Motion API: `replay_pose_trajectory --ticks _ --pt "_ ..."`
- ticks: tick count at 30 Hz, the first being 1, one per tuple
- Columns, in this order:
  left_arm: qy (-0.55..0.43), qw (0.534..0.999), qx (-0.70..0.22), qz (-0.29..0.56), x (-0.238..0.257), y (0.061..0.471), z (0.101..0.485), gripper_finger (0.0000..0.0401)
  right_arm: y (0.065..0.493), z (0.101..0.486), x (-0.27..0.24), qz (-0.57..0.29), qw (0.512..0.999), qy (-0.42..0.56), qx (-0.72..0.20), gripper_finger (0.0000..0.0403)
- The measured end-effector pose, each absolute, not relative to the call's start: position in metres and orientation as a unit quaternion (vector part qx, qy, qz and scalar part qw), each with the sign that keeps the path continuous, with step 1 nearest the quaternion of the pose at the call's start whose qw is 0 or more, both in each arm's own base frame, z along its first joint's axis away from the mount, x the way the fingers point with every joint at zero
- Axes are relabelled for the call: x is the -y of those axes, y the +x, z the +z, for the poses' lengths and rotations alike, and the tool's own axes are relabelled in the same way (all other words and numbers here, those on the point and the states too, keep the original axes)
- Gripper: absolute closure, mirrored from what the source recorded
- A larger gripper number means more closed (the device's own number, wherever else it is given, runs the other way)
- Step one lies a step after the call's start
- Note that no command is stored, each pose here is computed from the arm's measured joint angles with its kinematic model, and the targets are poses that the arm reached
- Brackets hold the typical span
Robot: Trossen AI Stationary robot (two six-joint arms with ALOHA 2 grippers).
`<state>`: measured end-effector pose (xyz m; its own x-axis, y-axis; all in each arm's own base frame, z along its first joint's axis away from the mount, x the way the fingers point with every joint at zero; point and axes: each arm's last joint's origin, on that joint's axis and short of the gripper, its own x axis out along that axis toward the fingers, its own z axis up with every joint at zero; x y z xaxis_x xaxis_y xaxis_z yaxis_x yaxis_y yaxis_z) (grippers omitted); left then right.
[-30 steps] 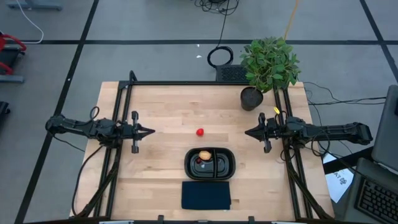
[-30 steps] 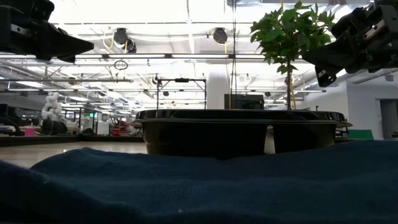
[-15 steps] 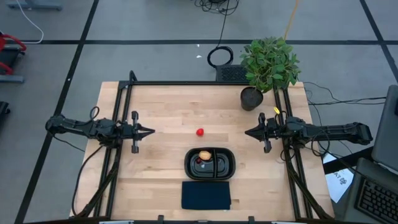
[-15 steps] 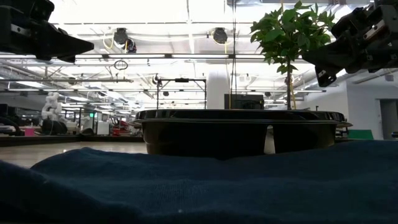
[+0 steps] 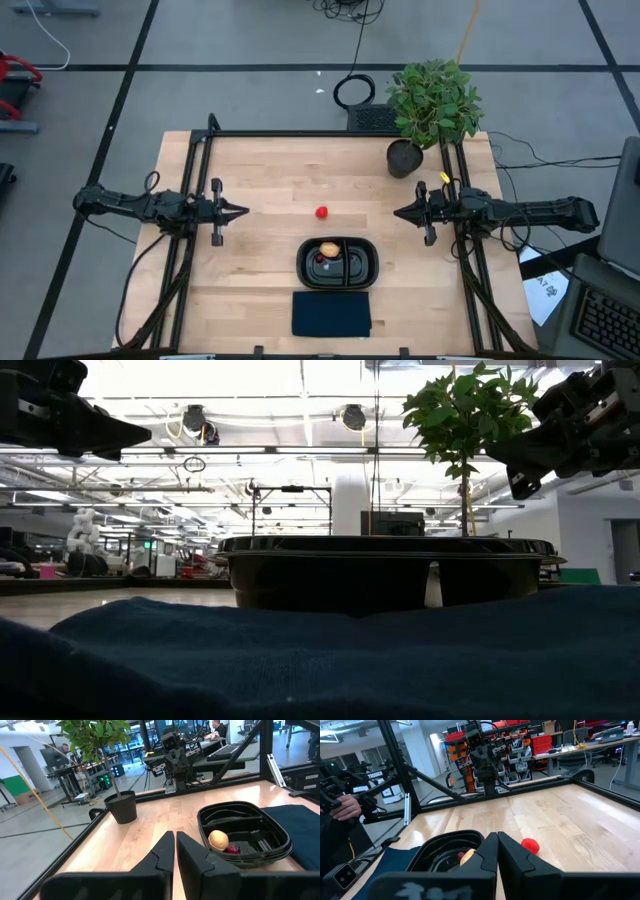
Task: Pick and placing Produce into tupperware
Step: Put the strawberry into the black container
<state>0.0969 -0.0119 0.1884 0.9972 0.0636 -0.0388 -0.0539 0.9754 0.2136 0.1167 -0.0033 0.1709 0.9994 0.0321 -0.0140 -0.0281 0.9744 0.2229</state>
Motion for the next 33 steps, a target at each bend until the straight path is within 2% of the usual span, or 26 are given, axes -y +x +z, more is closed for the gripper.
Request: replay_pose_trajectory --ticks 8,18,23,27,33 --pt "0.107 0.994 -0.023 0.029 0.0119 0.0969 0.1884 0.0375 0.1167 0.1709 0.0033 0.015 0.994 0.112 -0.009 0.0403" --pt "0.102 0.994 -0.022 0.030 0.0119 0.0969 0.1884 0.0399 0.1167 0.1710 0.0033 0.015 0.994 0.112 -0.008 0.0403" --pt "0.090 0.995 -0.022 0.034 0.0116 0.0969 0.1884 0.0388 0.1167 0.1709 0.0033 0.015 0.994 0.107 -0.008 0.0403" --pt "0.065 0.995 -0.027 0.073 0.0095 0.0975 0.1879 0.0381 0.1167 0.1709 0.0033 0.015 0.997 0.076 -0.008 0.0403" --pt "0.034 0.988 -0.042 0.143 0.0040 0.1055 0.1861 0.0397 0.1167 0.1709 0.0033 0.015 0.997 0.069 -0.008 0.0403"
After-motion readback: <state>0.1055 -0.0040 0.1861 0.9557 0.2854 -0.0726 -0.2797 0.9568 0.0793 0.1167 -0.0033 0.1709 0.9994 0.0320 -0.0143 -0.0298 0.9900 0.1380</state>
